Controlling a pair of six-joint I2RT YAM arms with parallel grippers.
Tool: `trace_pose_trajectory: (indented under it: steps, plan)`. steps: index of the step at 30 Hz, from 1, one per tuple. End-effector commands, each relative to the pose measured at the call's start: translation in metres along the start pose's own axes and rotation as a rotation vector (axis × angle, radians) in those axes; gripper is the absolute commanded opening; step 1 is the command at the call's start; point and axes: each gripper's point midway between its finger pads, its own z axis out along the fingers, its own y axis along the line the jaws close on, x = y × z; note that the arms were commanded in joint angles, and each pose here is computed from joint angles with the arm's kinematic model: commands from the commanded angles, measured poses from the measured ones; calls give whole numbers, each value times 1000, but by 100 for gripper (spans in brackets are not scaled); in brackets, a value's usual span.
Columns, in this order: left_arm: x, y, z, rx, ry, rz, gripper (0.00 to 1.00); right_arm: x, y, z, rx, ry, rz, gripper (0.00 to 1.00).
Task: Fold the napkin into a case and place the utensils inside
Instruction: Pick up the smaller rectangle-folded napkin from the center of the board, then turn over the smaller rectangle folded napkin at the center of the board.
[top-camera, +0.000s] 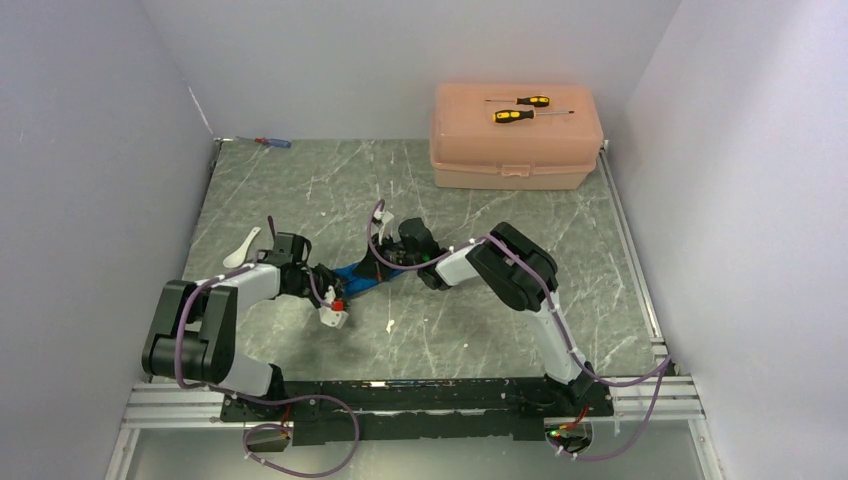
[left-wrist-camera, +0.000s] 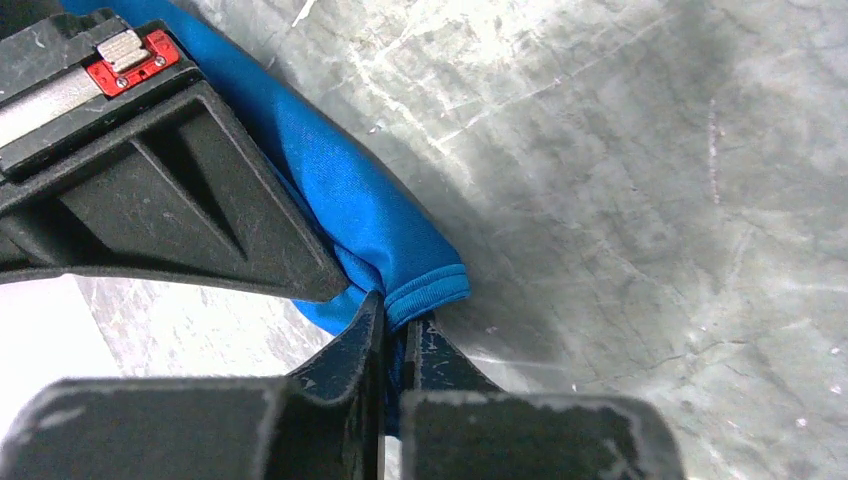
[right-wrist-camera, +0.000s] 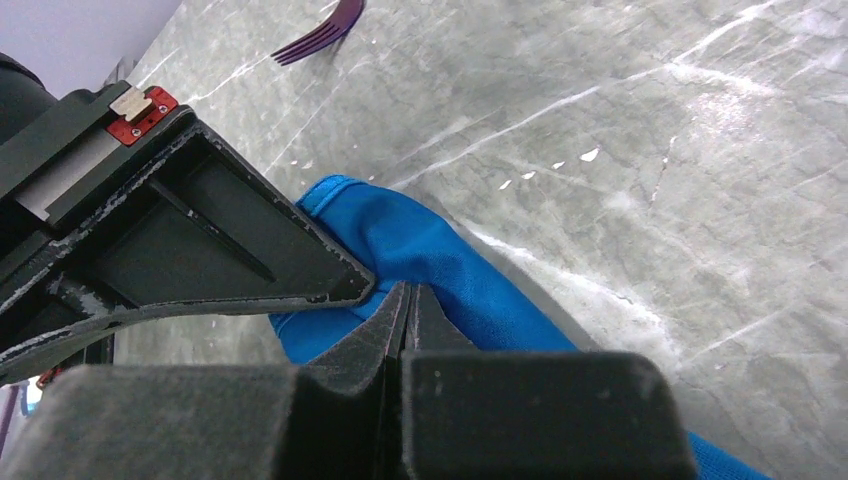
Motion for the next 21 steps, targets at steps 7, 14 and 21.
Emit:
trace_pose_trajectory:
  steps: [7, 14, 21]
  plan:
    - [-19, 13, 0, 57, -71, -153, 3, -5, -26, -28, 99, 23, -1, 0]
    - [-43, 49, -36, 58, -101, -541, 3, -91, -15, -109, 102, -192, -361, 48]
    - [-67, 84, -67, 11, -145, -713, 3, -83, 20, -155, 63, -129, -674, 55]
